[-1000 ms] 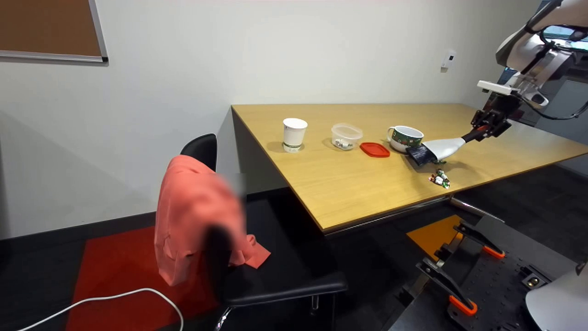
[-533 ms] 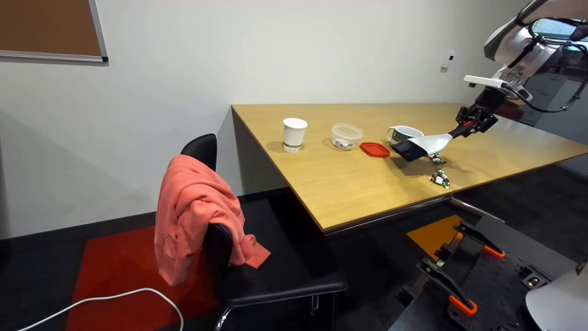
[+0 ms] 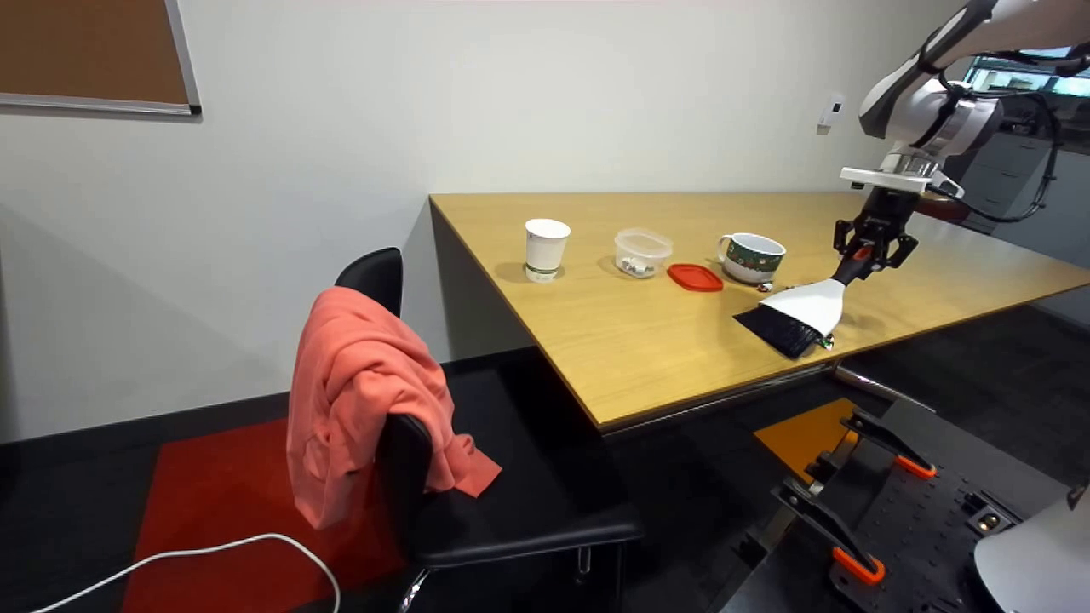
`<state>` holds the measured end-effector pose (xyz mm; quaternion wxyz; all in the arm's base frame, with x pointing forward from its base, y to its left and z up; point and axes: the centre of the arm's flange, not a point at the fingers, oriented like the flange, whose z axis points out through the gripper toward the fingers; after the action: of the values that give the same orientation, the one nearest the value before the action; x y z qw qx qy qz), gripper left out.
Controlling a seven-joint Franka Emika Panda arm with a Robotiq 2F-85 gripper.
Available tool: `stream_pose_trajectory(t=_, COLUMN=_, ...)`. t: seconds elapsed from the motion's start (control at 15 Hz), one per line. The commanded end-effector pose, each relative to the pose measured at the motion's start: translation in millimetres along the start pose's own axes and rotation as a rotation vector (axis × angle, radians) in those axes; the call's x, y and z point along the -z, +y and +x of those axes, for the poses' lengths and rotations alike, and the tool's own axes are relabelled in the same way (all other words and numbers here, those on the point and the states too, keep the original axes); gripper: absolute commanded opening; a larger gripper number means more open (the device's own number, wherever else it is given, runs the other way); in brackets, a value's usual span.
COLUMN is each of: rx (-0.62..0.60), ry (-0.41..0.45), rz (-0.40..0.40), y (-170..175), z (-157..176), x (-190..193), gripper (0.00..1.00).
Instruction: Use the hand broom to sweep the sweets to the right
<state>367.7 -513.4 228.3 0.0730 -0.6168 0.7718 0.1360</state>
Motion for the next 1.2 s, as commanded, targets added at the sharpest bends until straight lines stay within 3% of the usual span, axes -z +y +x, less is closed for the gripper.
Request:
stream_pose_trajectory(t=0.0, rx=0.019, ry=0.012, rz=0.001, y=1, z=1, x=-2, gripper=0.39)
stream_pose_trajectory(t=0.33, rx=0.038, ry=0.018, rz=0.000, y=3, z=3, x=-2, gripper=0.39)
stream_pose_trajectory(t=0.4, rx=0.038, ry=0.018, rz=0.000, y=3, z=3, x=-2, gripper=0.14)
stream_pose_trajectory(t=1.13, rx=0.204, ry=0.188, rz=0.027, y=15, z=50, x=1, gripper=0.14)
